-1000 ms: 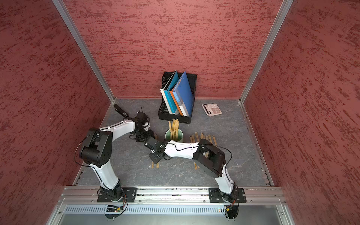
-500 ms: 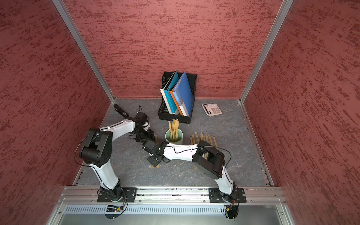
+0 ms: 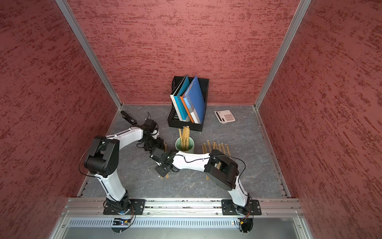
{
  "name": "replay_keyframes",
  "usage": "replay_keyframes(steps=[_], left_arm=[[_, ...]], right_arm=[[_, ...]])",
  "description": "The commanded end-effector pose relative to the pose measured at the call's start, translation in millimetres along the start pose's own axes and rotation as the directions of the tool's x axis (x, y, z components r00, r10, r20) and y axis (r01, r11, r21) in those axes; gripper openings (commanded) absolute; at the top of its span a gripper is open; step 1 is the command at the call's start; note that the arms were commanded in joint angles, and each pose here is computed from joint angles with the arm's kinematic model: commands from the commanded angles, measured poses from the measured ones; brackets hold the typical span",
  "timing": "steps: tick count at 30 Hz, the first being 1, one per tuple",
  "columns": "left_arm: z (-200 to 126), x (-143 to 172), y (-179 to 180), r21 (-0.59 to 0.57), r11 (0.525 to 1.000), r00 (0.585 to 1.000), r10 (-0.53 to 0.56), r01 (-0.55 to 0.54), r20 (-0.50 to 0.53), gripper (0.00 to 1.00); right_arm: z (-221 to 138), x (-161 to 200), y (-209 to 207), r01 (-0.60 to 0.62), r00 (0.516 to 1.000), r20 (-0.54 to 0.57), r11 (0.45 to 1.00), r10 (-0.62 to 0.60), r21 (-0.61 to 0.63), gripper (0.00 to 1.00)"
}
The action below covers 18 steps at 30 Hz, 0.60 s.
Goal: Take the straws out of the storage container
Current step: Place the straw at the center of the board.
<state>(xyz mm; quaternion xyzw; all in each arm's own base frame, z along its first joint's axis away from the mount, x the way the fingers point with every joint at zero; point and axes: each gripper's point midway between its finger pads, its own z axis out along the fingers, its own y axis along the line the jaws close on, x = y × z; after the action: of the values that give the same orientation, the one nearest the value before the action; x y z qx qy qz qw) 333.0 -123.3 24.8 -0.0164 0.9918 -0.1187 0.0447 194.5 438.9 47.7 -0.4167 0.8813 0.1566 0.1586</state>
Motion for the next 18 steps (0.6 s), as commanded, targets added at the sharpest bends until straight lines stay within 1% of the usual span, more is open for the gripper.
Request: replay_keyframes(steps=[1, 11, 18], left_arm=[[20, 23, 16, -0.040, 0.999, 0.994, -0.029, 0.025, -0.103, 0.78], [20, 23, 16, -0.043, 0.999, 0.994, -0.028, 0.024, -0.104, 0.78], [10, 17, 14, -0.043, 0.999, 0.997, -0.026, 0.022, -0.079, 0.78]], right_arm=[[8, 3, 8, 0.018, 0.999, -0.029, 1.000, -0.018, -0.020, 0.00], [23, 15, 6, 0.007, 0.997, -0.082, 1.000, -0.008, -0.015, 0.00], [25, 17, 6, 0.008, 0.995, -0.095, 1.000, -0.009, -0.015, 0.00]])
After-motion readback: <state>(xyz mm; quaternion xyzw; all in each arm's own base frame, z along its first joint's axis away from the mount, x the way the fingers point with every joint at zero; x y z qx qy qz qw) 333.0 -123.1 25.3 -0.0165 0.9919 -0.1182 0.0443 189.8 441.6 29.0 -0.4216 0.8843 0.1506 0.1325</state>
